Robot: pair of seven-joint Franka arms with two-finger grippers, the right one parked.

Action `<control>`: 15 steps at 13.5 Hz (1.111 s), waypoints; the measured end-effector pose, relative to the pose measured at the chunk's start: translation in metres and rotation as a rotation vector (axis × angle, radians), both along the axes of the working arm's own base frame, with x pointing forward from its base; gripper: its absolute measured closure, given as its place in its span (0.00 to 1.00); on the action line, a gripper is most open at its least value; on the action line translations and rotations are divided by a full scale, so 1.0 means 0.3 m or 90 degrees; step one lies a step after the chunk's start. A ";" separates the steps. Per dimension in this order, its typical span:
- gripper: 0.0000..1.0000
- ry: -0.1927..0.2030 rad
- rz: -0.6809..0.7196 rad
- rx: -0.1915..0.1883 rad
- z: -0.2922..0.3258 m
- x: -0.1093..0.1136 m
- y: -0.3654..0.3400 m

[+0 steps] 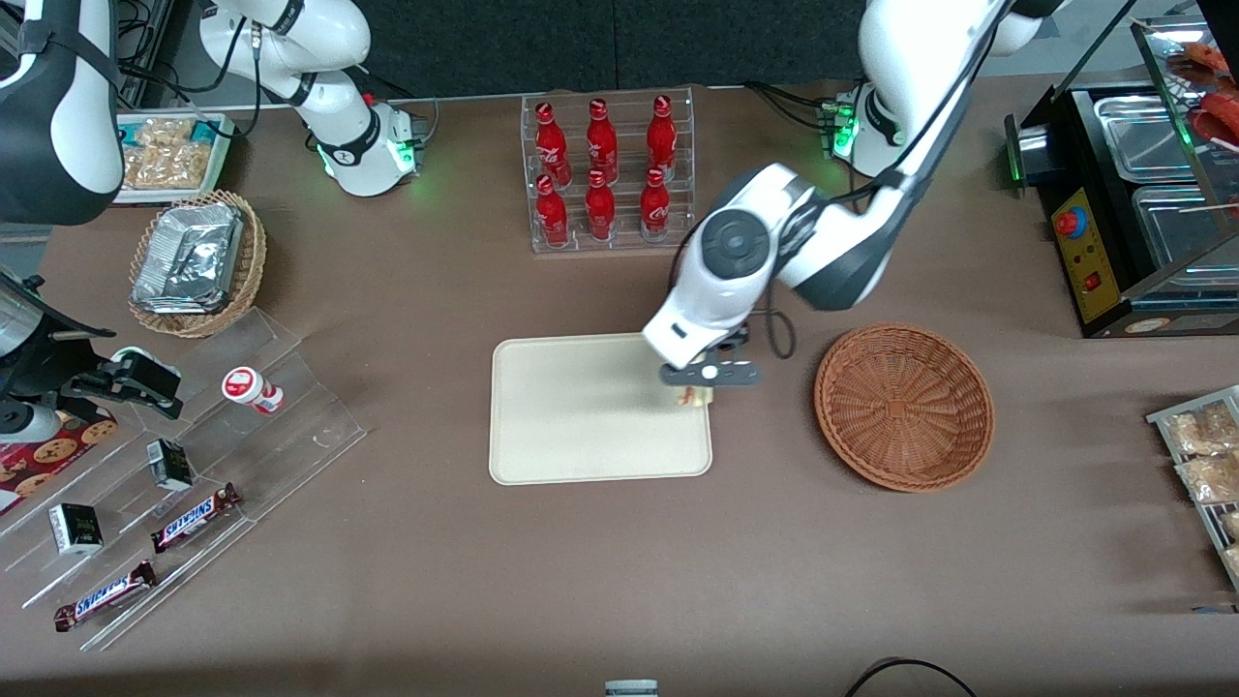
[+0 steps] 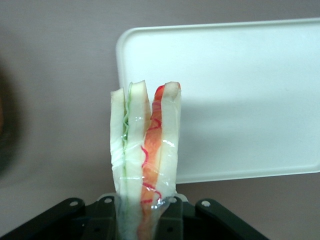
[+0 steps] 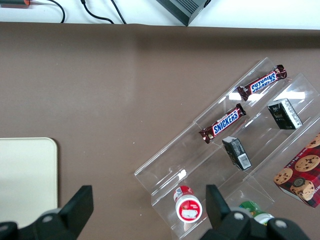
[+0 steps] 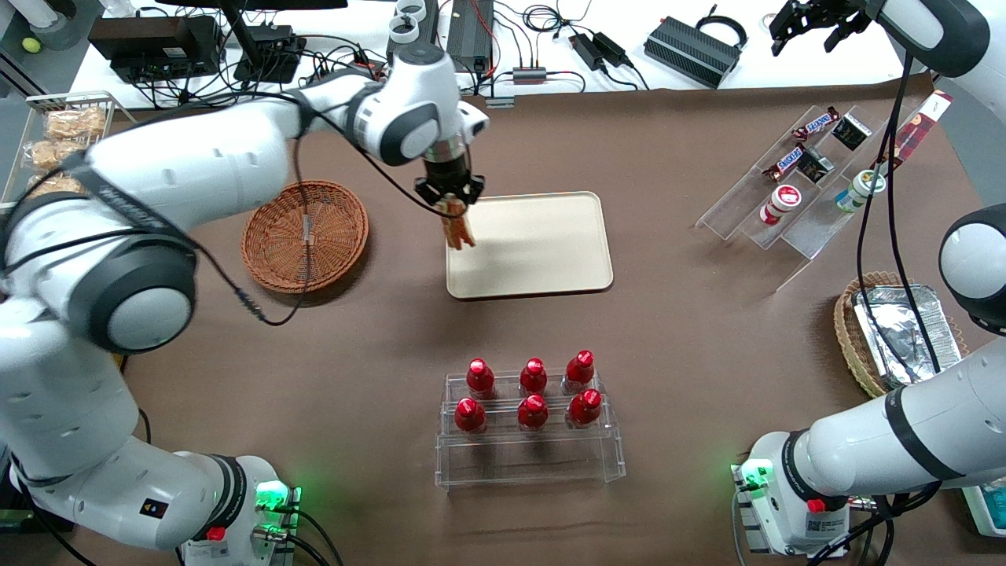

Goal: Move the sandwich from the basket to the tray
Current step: 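Lift the sandwich and carry it over the cream tray, then lower the sandwich onto the tray and open the left gripper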

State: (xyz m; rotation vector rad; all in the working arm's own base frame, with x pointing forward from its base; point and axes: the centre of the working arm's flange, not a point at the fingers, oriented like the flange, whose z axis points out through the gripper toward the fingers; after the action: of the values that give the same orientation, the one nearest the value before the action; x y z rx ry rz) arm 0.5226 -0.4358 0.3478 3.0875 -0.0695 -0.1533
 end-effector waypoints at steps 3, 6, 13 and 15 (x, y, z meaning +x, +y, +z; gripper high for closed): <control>0.84 0.005 -0.029 -0.019 -0.083 0.006 -0.154; 0.84 -0.010 -0.031 -0.026 -0.167 0.031 -0.253; 0.84 -0.027 -0.019 -0.014 -0.352 0.061 -0.329; 0.84 -0.035 0.000 -0.014 -0.399 0.062 -0.339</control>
State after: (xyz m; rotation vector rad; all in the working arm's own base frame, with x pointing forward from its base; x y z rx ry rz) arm 0.5411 -0.5375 0.2280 3.0692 -0.0721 -0.0677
